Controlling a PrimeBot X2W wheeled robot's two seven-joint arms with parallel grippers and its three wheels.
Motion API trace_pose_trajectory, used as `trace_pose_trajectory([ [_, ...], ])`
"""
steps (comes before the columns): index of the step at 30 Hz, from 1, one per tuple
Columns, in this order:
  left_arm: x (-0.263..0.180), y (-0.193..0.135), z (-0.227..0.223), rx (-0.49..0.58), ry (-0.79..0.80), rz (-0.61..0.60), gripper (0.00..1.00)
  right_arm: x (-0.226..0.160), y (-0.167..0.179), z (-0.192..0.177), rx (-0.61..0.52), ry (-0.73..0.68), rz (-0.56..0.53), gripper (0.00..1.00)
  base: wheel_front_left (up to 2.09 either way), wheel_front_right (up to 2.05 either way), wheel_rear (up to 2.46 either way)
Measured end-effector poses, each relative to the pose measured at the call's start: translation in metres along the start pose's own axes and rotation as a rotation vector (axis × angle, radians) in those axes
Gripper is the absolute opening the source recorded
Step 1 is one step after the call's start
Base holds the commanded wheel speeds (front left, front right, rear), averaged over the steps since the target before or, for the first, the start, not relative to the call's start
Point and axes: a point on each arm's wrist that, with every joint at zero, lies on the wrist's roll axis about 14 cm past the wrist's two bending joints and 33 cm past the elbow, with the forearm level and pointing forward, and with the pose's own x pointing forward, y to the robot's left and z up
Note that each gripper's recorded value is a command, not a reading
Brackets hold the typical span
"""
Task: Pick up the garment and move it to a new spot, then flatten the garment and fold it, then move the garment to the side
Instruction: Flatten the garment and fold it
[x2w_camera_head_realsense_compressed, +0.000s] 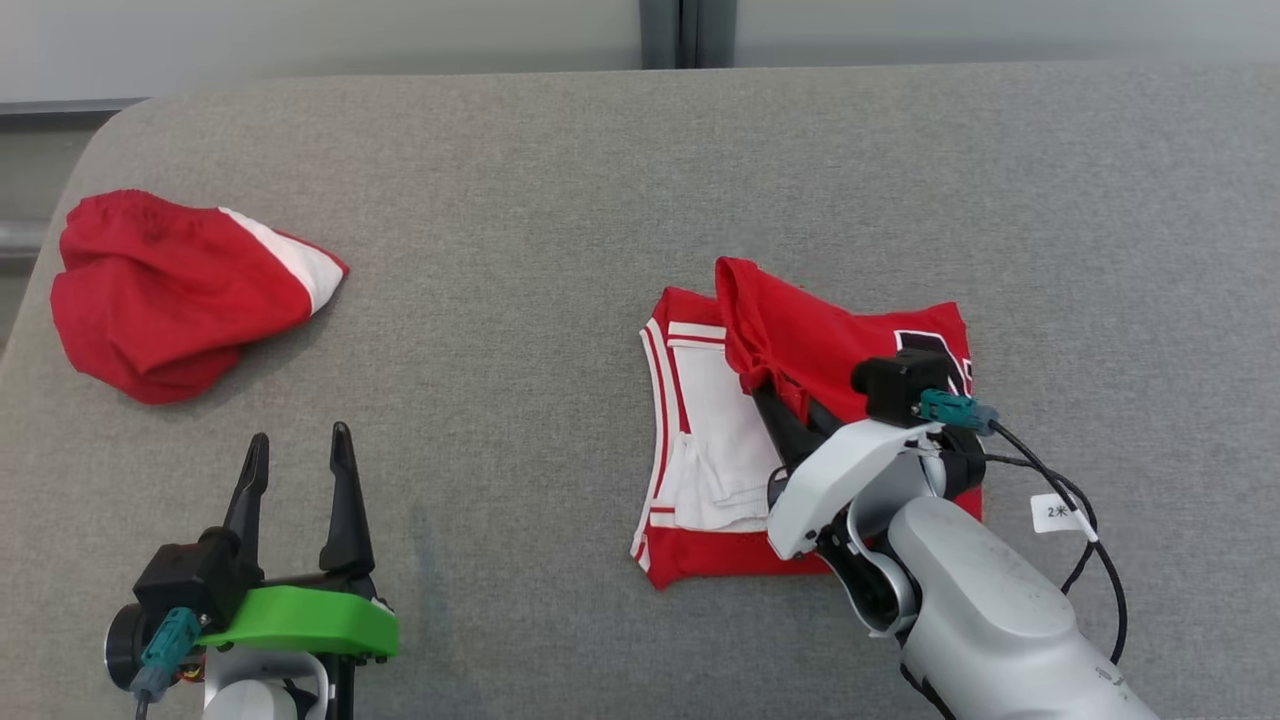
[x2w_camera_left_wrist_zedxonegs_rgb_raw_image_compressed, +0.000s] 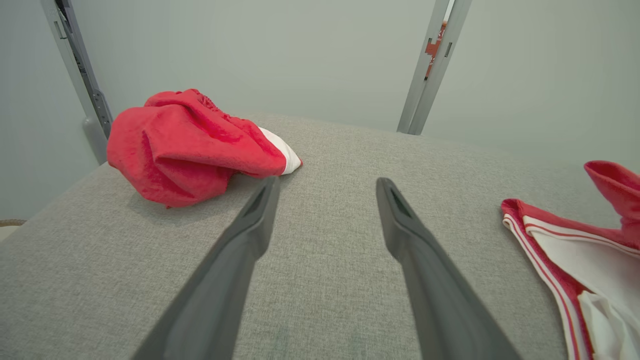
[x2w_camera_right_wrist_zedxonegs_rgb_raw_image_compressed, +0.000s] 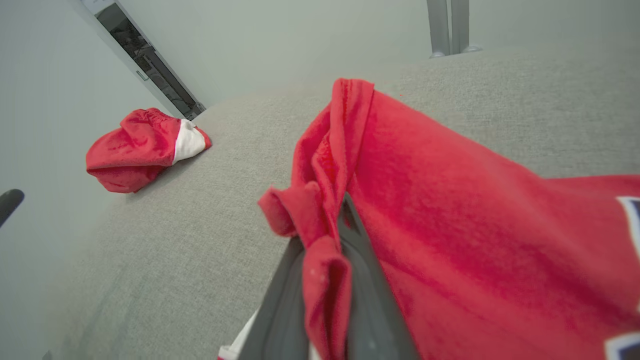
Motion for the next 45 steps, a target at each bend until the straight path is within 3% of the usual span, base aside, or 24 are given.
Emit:
trace_pose_trajectory([
  [3,-0.001,0.004,-0.002,0.001,0.006,0.012,1.00,0.006,0.006,-0.013,0.001,0.041,0.016,0.00,0.00,0.00,0.00],
  [4,-0.001,0.005,-0.002,0.002,0.007,0.016,1.00,0.007,0.006,-0.018,0.001,0.054,0.017,0.20,0.00,0.00,0.00],
  [6,-0.002,0.007,-0.003,0.002,0.012,0.022,1.00,0.008,0.005,-0.021,-0.002,0.052,0.016,1.00,0.00,0.00,0.00],
  [11,-0.001,0.007,-0.005,0.000,0.017,0.024,1.00,0.010,0.004,-0.008,-0.010,0.002,0.016,1.00,0.00,0.00,0.00],
  [16,0.002,-0.001,-0.001,-0.005,0.005,-0.002,1.00,0.000,-0.014,0.028,-0.075,-0.101,-0.019,1.00,0.00,0.00,0.00],
  [27,0.006,-0.020,0.005,-0.008,-0.017,-0.059,1.00,-0.073,-0.078,0.077,-0.187,-0.265,-0.202,1.00,0.00,0.00,0.00],
  [36,0.003,-0.028,0.007,-0.009,-0.022,-0.085,1.00,-0.126,-0.098,0.081,-0.190,-0.330,-0.327,1.00,0.00,0.00,0.00],
  [45,-0.001,-0.029,0.009,-0.008,-0.028,-0.089,1.00,-0.146,-0.091,0.078,-0.165,-0.371,-0.374,1.00,0.00,0.00,0.00],
])
